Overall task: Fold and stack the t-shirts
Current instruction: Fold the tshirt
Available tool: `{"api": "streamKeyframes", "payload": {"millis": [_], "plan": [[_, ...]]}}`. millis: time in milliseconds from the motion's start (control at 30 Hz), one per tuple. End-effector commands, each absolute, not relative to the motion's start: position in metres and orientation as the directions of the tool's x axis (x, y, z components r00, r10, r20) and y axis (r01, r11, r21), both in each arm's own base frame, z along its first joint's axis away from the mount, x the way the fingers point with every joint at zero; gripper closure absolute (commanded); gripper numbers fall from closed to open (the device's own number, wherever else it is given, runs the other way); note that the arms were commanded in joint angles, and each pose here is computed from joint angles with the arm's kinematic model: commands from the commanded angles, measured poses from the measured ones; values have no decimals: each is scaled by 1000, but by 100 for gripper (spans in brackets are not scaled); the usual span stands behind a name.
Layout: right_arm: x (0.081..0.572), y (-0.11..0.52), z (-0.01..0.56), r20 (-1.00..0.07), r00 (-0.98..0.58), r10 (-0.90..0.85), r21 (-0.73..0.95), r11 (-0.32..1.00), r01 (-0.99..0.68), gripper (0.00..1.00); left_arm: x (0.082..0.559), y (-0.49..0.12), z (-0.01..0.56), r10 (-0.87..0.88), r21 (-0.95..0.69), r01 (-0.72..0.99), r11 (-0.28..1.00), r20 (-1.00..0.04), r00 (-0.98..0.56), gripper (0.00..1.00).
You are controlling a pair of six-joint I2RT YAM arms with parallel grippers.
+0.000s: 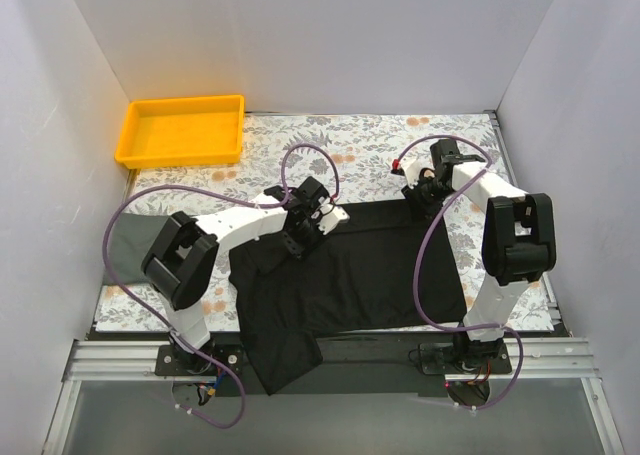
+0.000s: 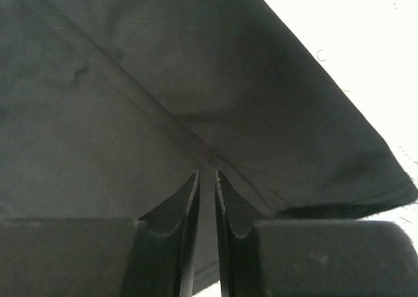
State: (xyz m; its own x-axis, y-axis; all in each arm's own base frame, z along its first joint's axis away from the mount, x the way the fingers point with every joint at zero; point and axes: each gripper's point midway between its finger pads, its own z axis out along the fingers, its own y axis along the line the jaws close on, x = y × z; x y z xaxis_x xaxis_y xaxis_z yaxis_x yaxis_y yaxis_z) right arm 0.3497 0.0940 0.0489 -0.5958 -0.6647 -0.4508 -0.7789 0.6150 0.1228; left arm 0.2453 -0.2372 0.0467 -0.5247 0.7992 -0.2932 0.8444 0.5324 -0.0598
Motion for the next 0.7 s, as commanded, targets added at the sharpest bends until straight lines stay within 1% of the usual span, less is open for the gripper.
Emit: {"api": "streamKeyframes", "payload": {"millis": [0, 33, 200, 300, 500, 667], "plan": [[355, 94, 47, -429, -656, -621, 155, 665, -730, 80, 281, -231, 52, 816, 113, 829, 548, -289, -501, 78], [354, 95, 46, -428, -658, -620, 161, 664, -730, 80, 284, -227, 47, 821, 134, 824, 550, -266, -505, 78], [352, 97, 46, -432, -657, -618, 172, 659, -733, 80, 292, -226, 49, 826, 170, 820, 547, -268, -496, 78], [353, 96, 47, -432, -654, -621, 167, 658, -734, 80, 293, -219, 42, 843, 191, 827, 529, -226, -488, 77], [355, 94, 50, -436, -639, -633, 143, 653, -744, 80, 294, -215, 40, 853, 210, 830, 516, -214, -476, 76], [353, 92, 48, -429, -635, -643, 135, 649, -749, 80, 287, -211, 36, 865, 192, 846, 498, -178, -469, 75]]}}
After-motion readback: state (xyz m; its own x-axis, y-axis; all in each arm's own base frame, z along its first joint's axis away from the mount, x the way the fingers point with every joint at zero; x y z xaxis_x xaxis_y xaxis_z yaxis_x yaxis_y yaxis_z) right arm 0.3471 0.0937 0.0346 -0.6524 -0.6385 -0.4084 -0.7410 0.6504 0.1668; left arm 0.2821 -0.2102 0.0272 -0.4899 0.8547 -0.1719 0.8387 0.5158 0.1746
